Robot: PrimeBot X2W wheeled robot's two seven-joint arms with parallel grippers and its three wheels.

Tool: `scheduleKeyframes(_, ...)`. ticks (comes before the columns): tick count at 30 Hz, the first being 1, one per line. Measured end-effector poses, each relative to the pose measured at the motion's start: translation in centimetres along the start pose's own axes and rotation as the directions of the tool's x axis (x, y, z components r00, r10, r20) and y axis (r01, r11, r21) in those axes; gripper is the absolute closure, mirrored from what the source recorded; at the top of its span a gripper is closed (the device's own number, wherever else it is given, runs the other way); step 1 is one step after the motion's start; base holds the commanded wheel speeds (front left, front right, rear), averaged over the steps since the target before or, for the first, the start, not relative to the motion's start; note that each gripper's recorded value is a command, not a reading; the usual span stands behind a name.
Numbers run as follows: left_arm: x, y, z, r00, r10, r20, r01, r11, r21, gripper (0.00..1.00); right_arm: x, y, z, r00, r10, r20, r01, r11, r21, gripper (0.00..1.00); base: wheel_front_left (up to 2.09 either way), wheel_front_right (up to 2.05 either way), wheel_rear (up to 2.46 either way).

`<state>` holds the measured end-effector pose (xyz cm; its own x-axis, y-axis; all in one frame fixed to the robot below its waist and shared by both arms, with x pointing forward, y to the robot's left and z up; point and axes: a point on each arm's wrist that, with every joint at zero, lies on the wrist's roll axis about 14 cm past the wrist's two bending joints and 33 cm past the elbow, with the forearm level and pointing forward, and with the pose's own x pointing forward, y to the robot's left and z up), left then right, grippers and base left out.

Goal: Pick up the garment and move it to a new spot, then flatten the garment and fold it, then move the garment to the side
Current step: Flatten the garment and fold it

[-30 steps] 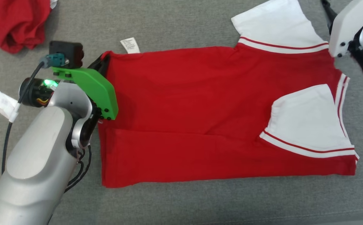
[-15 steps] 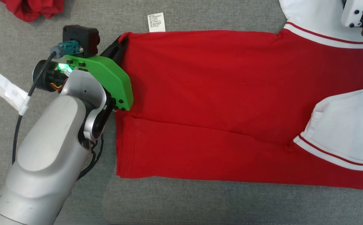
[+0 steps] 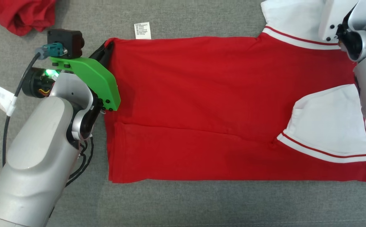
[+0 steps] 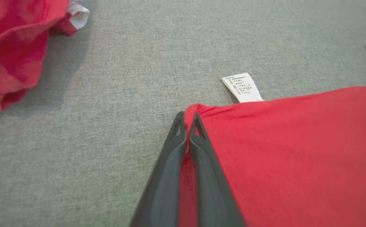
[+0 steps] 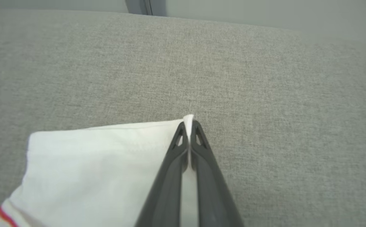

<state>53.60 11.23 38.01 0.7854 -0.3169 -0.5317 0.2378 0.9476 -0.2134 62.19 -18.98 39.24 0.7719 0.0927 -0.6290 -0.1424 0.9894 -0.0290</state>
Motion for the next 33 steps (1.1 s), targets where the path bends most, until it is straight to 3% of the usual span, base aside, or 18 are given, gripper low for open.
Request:
scheduleKeyframes(10, -2.1, -1.2, 1.2, 0.999, -0.013, 0.033, 0.013, 1.000, 0.001, 1.00, -6.8, -1.8, 1.1, 0.986, 0.000, 0.168, -0.007, 0.999, 0.038, 1.00, 0.00, 0.00, 0.00)
scheduleKeyframes(23, -7.2, -4.4, 1.3, 0.989, -0.063, 0.133, 0.068, 0.997, -0.039, 1.00, -17.1, -2.5, -2.1, 0.953, 0.003, 0.302, -0.028, 0.997, 0.078, 1.00, 0.00, 0.00, 0.00)
scheduleKeyframes(33, -9.6, -4.7, -1.4, 0.993, -0.042, 0.113, 0.056, 0.991, -0.125, 1.00, -21.1, -0.9, -6.0, 0.959, 0.014, 0.283, -0.055, 0.989, 0.135, 1.00, 0.00, 0.00, 0.00)
